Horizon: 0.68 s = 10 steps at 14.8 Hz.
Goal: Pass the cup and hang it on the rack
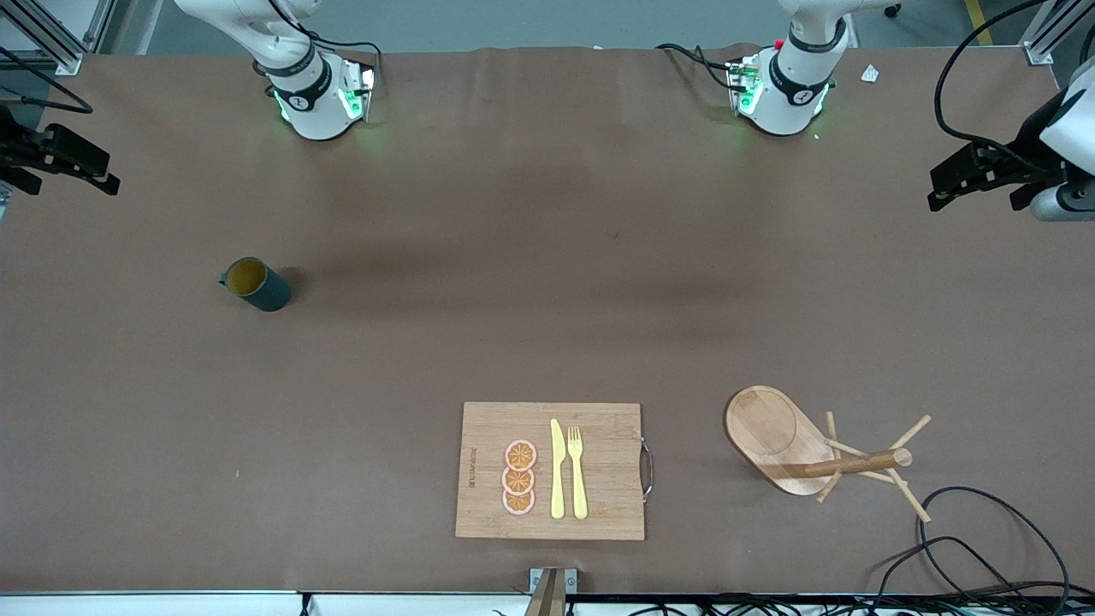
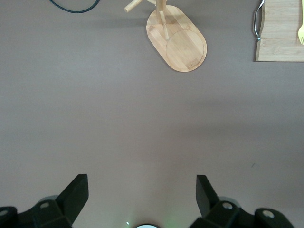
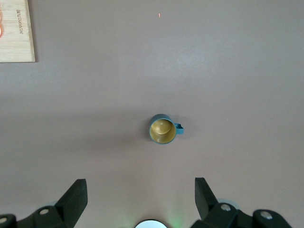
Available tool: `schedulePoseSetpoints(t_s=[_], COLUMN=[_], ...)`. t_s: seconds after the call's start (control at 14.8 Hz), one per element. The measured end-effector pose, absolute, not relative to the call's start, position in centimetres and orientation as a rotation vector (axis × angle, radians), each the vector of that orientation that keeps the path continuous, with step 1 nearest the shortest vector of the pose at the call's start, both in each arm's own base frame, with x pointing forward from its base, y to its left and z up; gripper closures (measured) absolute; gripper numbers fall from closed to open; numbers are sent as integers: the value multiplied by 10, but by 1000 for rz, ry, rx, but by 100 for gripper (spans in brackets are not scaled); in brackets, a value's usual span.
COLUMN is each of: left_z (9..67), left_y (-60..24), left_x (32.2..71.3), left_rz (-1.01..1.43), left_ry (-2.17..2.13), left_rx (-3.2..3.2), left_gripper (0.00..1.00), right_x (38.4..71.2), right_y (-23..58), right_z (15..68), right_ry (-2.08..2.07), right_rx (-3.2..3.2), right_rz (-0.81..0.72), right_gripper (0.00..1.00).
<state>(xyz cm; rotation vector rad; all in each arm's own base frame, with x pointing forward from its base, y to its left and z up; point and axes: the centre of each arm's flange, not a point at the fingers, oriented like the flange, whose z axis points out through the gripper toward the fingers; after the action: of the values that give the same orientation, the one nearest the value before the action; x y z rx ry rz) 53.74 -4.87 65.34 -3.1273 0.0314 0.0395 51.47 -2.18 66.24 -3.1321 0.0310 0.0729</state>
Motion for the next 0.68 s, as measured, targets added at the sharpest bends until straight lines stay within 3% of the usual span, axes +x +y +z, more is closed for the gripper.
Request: schedulePoseSetpoints(t_s=[0.68], left_z=[654], left_y=[-52], left_x=[537], left_rz=[39], left_ry=[42], left_rx=[-3127], left_gripper=[0], right_x=[515], right_y=[-22], right_z=[662], right_ry=[31], right_rx=[-3132], right_rz=[74], right_gripper=[0])
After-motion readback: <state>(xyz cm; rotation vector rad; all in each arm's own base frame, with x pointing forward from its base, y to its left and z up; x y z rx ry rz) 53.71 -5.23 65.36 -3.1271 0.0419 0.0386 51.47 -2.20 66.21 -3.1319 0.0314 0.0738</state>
